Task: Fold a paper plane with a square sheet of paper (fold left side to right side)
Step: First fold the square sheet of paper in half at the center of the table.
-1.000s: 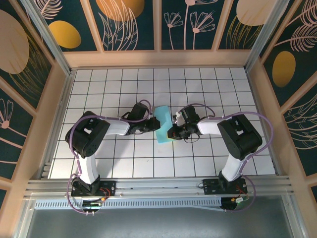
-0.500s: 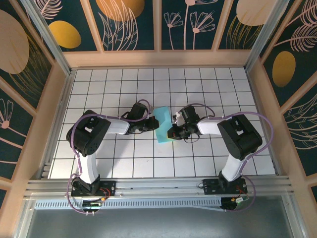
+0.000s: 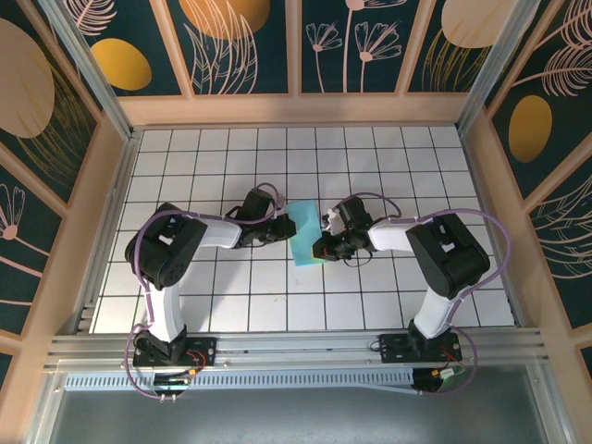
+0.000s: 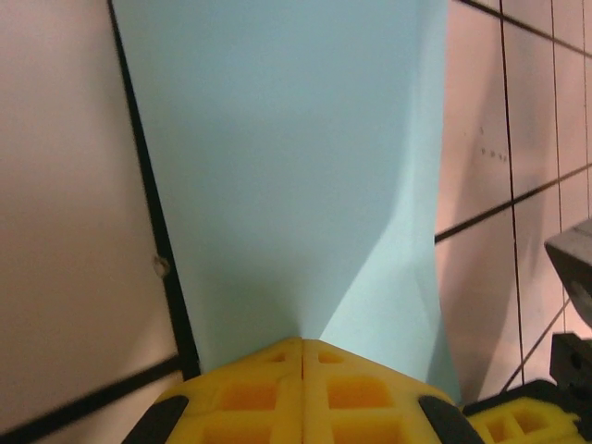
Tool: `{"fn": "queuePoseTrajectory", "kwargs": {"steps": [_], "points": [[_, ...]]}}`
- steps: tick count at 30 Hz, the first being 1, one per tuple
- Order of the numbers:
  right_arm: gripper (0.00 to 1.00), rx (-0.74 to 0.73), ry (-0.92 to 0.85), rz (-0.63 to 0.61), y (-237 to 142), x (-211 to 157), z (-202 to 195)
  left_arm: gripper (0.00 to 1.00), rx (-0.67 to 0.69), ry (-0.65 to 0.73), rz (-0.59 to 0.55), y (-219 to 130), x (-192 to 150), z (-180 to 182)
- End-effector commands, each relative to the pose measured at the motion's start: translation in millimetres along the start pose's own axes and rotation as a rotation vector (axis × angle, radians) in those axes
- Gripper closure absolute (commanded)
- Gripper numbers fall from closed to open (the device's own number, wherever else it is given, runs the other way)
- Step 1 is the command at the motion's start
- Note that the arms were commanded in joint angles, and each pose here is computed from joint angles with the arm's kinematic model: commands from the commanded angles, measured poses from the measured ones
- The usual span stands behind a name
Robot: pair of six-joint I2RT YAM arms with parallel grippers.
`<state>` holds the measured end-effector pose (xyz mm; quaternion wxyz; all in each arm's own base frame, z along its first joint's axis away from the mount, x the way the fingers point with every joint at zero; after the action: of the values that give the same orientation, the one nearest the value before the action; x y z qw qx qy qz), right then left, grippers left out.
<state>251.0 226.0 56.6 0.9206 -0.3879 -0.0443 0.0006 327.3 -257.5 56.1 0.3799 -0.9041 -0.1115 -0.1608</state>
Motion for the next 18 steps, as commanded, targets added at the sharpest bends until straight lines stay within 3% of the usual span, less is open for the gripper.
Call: {"fn": "queuePoseTrajectory", "kwargs": {"steps": [1, 18], "points": [[1.00, -0.211, 0.071, 0.045, 7.9, -20.0, -41.9, 0.93, 0.094, -0.025, -0.061, 0.5, 19.4, 27.3], [1.00, -0.200, 0.080, 0.041, 7.4, -21.3, -41.3, 0.93, 0.183, -0.033, -0.122, 1.1, 73.0, 63.2]]}}
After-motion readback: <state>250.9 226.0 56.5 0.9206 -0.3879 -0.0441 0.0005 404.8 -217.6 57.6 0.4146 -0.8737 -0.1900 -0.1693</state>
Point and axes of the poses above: each hand's point on the last joint's axis, 136 mm out from that joint toward the fingers, its own y axis out along the fingers, its own z axis along the line the jaws close on, x = y × z, the point moved 6 cm from there along -y, back along the fingers, and after that the axes turned 5 degrees about y, right-handed, at the moved point
